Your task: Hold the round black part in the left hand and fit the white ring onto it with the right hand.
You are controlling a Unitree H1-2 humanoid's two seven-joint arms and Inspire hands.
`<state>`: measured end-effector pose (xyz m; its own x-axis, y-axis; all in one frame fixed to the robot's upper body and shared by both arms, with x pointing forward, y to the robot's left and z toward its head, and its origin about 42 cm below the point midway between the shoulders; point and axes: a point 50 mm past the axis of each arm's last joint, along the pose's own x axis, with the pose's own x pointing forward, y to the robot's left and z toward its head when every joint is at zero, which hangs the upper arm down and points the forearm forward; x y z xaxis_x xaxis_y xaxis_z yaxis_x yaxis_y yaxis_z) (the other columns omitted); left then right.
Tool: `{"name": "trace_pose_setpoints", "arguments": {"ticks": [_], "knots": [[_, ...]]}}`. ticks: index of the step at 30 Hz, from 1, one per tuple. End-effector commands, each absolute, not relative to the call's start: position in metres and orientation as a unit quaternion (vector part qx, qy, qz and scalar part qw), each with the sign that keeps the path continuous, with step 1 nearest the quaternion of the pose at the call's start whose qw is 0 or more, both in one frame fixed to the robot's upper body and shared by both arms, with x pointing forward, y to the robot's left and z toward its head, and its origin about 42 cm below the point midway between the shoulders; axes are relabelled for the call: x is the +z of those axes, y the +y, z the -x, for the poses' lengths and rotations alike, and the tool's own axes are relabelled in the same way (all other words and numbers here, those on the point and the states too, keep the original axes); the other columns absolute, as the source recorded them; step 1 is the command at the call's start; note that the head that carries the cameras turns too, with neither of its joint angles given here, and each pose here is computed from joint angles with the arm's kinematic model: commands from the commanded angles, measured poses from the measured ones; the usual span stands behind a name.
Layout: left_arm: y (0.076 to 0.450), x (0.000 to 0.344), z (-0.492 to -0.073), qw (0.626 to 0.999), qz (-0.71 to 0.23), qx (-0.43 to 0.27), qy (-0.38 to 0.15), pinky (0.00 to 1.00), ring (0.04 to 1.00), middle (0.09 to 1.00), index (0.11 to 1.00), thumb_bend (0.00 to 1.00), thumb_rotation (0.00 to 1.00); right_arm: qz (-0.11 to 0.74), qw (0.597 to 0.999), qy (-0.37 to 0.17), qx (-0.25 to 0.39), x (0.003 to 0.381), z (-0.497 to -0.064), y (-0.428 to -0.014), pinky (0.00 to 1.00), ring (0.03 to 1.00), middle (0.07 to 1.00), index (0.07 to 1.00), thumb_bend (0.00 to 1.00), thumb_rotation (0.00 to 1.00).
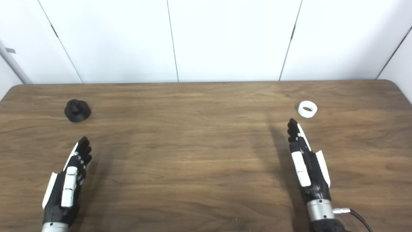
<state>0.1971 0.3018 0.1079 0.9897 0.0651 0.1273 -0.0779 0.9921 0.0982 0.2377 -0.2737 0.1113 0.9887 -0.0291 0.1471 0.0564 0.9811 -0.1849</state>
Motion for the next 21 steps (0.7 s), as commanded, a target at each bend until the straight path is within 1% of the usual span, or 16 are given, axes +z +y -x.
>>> {"name": "trace_pose_setpoints", "arguments": {"ticks": [1, 8, 12, 18, 21], "knots": [[0.305, 0.096, -0.2, 0.997, -0.05, 0.038, -0.052, 1.0, 1.0, 1.0, 0.995, 0.43, 1.0, 0.076, 0.996, -0.028, -0.025, 0.082, -0.227, -0.267, 0.96, 0.96, 0.962, 0.958, 0.57, 1.0], [0.303, 0.097, -0.2, 0.997, -0.052, 0.037, -0.052, 1.0, 1.0, 1.0, 0.99, 0.43, 1.0, 0.073, 0.997, -0.029, -0.026, 0.083, -0.226, -0.268, 0.97, 0.962, 0.962, 0.957, 0.57, 1.0], [0.3, 0.096, -0.199, 0.996, -0.059, 0.038, -0.054, 1.0, 1.0, 1.0, 0.982, 0.4, 1.0, 0.076, 0.996, -0.029, -0.025, 0.081, -0.225, -0.272, 0.96, 0.957, 0.957, 0.954, 0.55, 1.0], [0.295, 0.09, -0.198, 0.996, -0.061, 0.041, -0.052, 1.0, 1.0, 1.0, 0.973, 0.44, 0.96, 0.078, 0.996, -0.029, -0.019, 0.077, -0.224, -0.281, 0.98, 0.968, 0.967, 0.962, 0.56, 1.0], [0.292, 0.086, -0.198, 0.996, -0.06, 0.039, -0.051, 1.0, 1.0, 1.0, 0.972, 0.47, 0.93, 0.078, 0.996, -0.029, -0.02, 0.074, -0.223, -0.285, 0.98, 0.967, 0.971, 0.967, 0.58, 1.0]]}}
